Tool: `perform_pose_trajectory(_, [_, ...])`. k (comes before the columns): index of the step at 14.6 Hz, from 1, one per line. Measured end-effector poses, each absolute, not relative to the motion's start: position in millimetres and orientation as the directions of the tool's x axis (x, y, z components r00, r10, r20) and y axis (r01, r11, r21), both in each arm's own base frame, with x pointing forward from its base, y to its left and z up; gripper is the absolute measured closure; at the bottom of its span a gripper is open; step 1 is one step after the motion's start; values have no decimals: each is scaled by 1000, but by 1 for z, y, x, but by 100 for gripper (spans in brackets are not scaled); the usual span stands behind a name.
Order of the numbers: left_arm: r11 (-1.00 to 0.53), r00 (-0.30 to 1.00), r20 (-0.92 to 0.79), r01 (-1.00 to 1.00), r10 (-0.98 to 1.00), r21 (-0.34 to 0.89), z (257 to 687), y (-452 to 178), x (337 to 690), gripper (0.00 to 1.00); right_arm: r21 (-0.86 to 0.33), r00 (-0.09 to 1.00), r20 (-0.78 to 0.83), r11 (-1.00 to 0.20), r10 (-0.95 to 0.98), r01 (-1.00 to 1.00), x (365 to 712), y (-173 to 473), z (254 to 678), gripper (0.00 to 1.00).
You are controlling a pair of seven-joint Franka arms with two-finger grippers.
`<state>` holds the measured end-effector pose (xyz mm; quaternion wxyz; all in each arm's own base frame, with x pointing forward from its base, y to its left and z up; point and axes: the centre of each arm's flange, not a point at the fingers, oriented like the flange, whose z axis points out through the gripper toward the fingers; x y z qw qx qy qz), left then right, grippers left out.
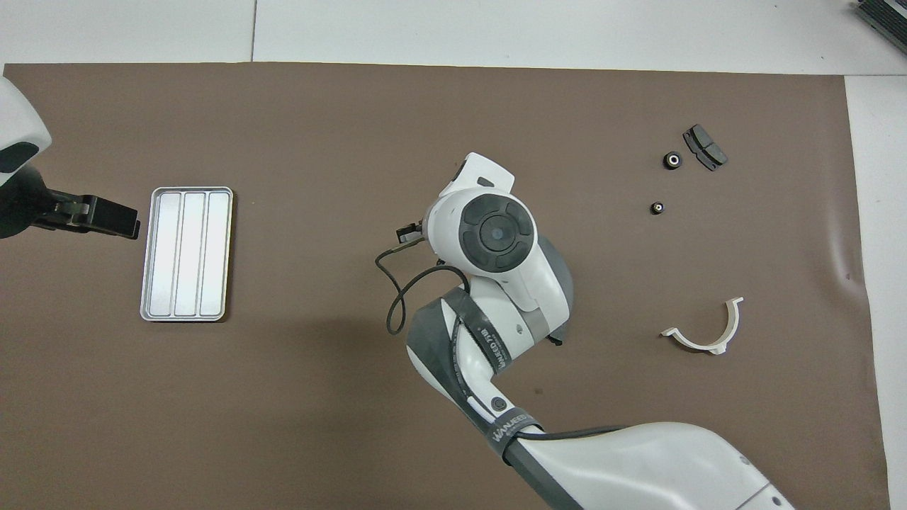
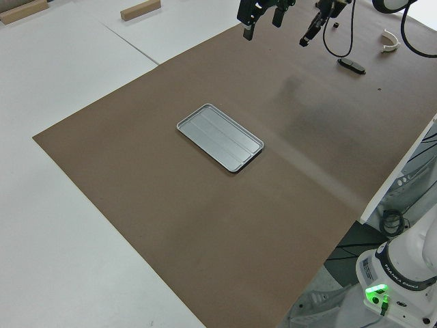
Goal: Pick bearing gear from pile to tray
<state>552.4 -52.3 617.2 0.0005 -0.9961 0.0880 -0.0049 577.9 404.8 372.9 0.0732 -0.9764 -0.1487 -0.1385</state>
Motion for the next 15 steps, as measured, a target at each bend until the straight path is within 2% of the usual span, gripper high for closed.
perform_pose_trajectory(3, [-985, 984, 13, -175, -175, -2, 617, -52, 552, 0, -136, 922, 310, -949, 233, 285, 566, 448, 338, 64])
perform_pose_trajectory(4, [-985, 984, 30, -174, -174, -3, 616, -52, 554, 0, -150, 926, 312, -952, 211, 268, 562, 460, 327, 59])
perform_pose_trajectory(7, [-988, 983, 102, -152, -152, -7, 595, -53, 560, 0, -169, 938, 305, -960, 165, 223, 557, 471, 320, 30])
perform_pose_trajectory(9, [-990, 983, 118, -138, -138, -5, 579, -54, 563, 0, -165, 939, 311, -965, 146, 204, 567, 463, 326, 7])
perform_pose_trajectory(10, [-994, 986, 125, -112, -111, 0, 570, -57, 566, 0, -155, 943, 307, -970, 131, 185, 577, 452, 330, 4])
perform_pose_trajectory(12, [-1000, 991, 137, -14, -11, 21, 541, -80, 573, 0, -122, 954, 287, -984, 90, 130, 610, 412, 350, 5])
perform_pose_trajectory(15, [-990, 983, 123, 129, 134, 54, 480, -152, 580, 0, -75, 960, 268, -992, 82, 106, 662, 316, 379, 5])
